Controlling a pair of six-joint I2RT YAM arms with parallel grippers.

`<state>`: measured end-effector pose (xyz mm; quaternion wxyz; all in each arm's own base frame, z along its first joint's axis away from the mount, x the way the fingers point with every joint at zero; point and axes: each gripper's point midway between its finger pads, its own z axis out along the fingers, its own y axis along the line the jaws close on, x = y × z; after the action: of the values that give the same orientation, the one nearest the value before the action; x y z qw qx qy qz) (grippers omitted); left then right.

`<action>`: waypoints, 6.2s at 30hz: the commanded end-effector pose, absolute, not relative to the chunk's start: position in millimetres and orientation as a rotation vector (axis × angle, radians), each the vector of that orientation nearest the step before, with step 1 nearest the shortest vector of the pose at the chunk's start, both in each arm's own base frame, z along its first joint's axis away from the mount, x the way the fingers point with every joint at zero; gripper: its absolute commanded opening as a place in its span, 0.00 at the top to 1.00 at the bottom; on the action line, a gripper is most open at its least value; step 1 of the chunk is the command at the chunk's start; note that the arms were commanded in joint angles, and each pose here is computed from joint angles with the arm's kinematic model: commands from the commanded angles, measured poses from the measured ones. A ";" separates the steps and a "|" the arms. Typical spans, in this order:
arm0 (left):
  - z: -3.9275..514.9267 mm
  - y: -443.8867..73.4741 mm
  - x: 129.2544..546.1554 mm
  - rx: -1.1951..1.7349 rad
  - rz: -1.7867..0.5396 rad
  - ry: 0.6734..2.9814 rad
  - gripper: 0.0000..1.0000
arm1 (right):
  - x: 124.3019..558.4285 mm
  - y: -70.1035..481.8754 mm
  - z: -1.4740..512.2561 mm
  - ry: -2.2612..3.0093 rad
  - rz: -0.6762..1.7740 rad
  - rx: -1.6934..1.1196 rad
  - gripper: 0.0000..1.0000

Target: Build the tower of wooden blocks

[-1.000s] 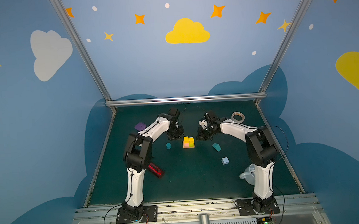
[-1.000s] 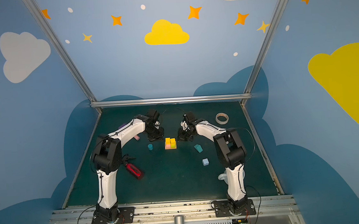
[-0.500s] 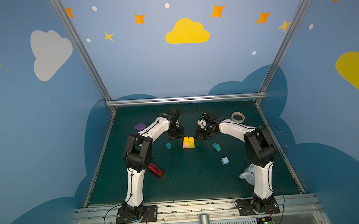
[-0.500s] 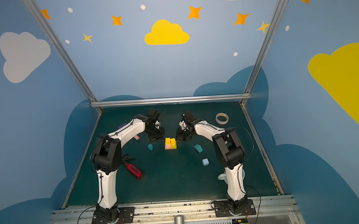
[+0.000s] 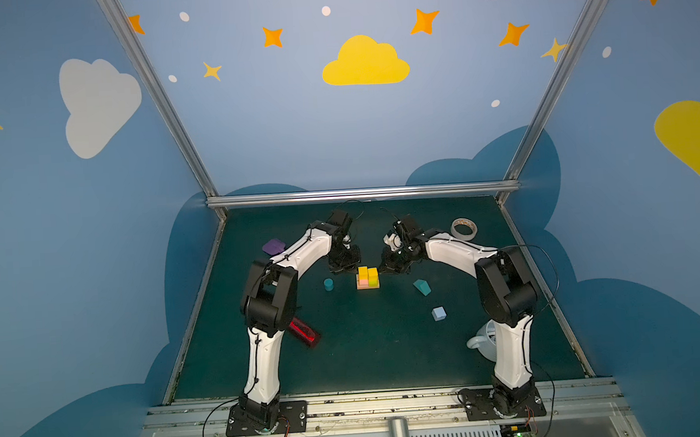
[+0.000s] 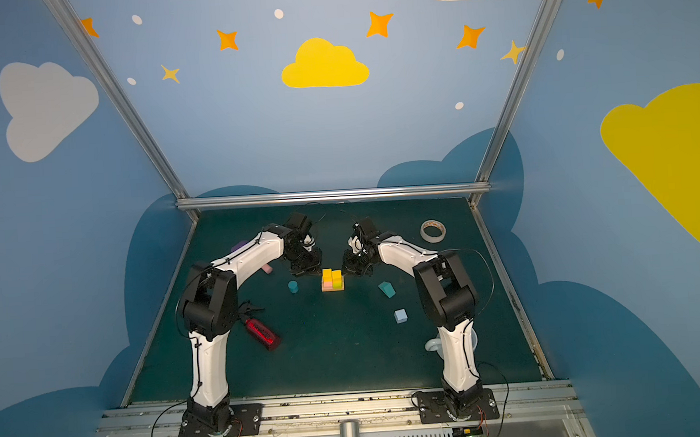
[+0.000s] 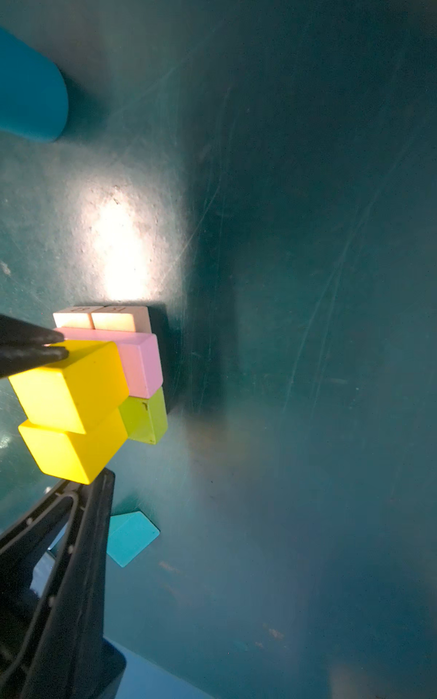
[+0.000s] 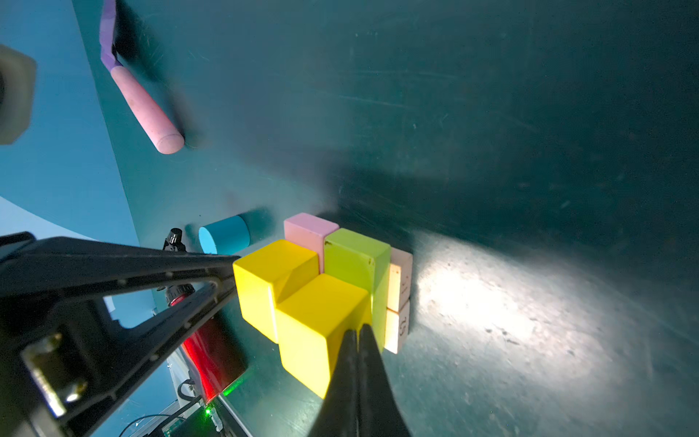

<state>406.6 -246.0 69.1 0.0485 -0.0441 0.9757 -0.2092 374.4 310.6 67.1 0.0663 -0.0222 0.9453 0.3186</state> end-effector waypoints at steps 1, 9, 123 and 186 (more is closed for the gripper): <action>63.9 -246.5 406.2 -0.125 -0.635 2.986 0.95 | 373.3 313.6 68.7 2.857 0.958 -0.075 1.00; 64.0 -248.0 407.0 -0.124 -0.646 2.984 0.95 | 370.3 316.6 69.3 2.861 0.960 -0.082 1.00; 58.1 -243.2 388.0 -0.228 -0.620 3.020 0.95 | 366.5 288.6 86.9 2.832 0.900 -0.003 1.00; 116.2 -230.6 378.7 -0.213 -0.618 2.908 0.95 | 339.1 321.0 78.0 2.783 0.990 -0.002 1.00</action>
<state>382.3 -232.7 107.2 0.0739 -0.0707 0.9734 -0.2052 333.9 313.0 72.4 0.0897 0.0022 0.9418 0.3241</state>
